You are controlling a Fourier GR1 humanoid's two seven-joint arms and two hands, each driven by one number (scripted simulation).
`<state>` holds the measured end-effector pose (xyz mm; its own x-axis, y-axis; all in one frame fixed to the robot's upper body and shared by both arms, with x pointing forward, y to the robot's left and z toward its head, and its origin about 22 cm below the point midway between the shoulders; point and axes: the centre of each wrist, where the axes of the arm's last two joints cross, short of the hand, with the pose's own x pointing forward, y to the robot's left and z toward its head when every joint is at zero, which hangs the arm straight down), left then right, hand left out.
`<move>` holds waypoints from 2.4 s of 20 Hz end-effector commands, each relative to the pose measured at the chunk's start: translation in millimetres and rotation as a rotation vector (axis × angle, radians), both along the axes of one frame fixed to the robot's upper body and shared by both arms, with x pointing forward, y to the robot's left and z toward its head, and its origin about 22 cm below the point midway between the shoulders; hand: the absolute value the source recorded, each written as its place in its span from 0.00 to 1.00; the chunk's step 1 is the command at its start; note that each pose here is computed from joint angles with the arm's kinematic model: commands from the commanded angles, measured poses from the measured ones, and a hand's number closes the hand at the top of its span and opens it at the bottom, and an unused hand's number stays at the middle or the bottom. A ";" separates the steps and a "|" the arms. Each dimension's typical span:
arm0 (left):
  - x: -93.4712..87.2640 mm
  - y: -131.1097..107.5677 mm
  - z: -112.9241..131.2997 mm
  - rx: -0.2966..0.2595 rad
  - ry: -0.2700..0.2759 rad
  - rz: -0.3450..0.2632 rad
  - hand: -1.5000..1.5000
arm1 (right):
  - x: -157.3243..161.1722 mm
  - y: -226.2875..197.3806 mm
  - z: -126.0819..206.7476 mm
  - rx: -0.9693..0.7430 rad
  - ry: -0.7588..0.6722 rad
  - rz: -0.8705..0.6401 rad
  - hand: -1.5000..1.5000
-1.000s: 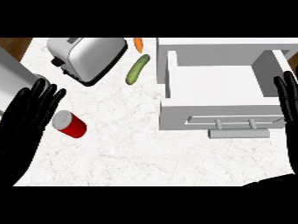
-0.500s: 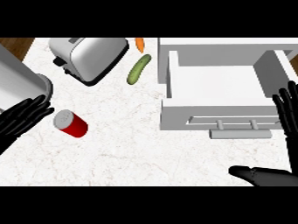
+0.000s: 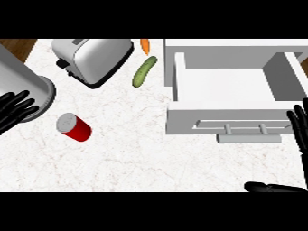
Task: Pick up the can, place it into the drawer and close the drawer
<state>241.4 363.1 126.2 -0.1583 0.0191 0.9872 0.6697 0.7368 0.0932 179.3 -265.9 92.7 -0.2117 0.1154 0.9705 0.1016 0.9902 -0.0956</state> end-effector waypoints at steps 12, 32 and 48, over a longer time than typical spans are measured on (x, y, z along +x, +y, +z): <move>30.6 3.0 -41.1 0.010 0.054 0.035 0.00 | -9.6 -17.0 -10.8 -0.027 -0.002 -0.017 0.00; 54.8 -5.8 -102.8 0.059 0.061 0.108 0.00 | -13.3 -33.2 -9.6 0.008 0.020 -0.014 0.00; 38.3 32.9 -178.0 0.090 0.103 0.130 0.00 | -7.6 -30.8 -18.1 -0.005 -0.005 -0.006 0.00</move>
